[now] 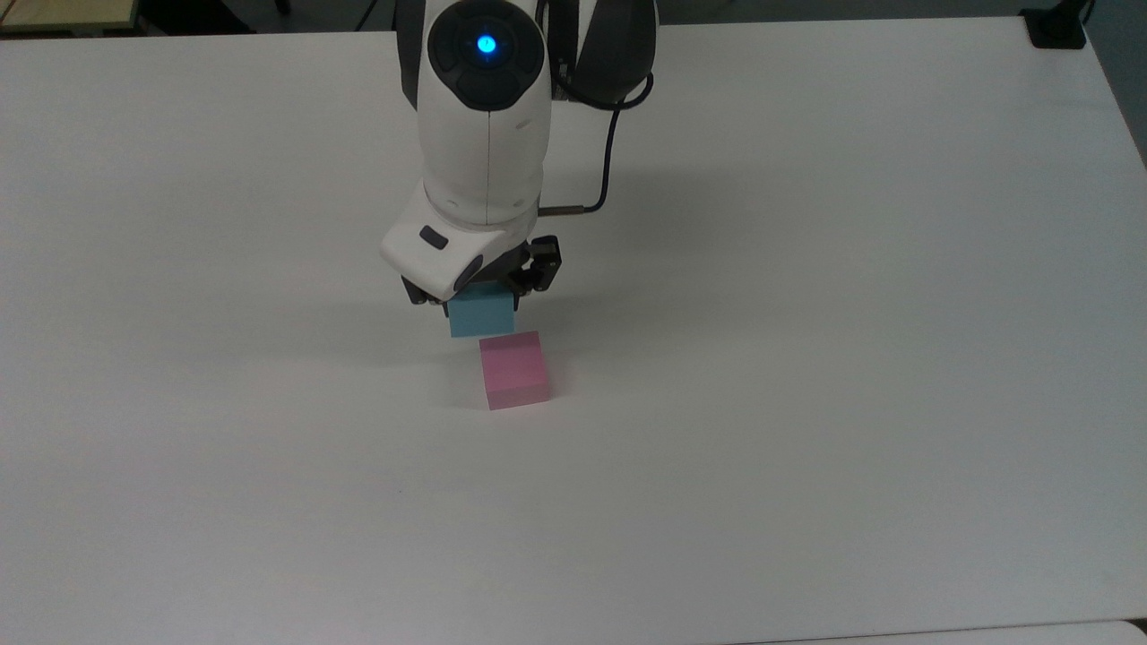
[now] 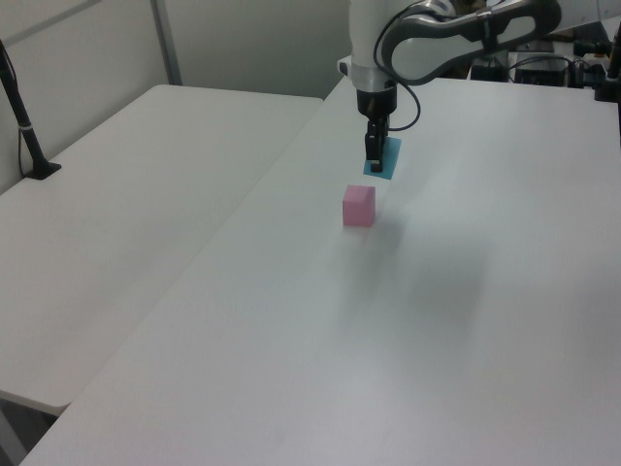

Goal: Put blue cube on pink cube
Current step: 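Lower the light-blue cube onto the pink cube's top face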

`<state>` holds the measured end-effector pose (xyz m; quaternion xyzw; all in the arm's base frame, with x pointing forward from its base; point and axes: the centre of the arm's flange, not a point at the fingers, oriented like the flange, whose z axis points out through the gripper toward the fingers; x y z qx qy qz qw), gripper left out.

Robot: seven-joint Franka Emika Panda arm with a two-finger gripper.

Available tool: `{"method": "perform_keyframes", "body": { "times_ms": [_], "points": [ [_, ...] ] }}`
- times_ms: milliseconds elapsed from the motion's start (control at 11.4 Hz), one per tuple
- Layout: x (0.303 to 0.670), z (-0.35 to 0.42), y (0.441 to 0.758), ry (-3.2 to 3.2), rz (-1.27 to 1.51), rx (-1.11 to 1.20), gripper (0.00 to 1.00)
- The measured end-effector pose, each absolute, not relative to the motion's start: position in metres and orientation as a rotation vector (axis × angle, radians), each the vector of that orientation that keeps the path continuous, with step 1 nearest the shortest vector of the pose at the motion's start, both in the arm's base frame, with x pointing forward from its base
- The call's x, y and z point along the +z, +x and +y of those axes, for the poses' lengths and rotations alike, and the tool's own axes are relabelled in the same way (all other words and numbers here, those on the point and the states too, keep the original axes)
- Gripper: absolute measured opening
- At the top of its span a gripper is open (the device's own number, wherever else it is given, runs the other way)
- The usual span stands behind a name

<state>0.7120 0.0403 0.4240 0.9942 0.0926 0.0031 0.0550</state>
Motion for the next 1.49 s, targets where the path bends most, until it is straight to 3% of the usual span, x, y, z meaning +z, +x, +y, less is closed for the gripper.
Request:
{"method": "perform_keyframes", "body": {
  "times_ms": [1489],
  "points": [
    [0.38,0.055,0.732,3.028,0.23,0.022,0.64]
  ]
}}
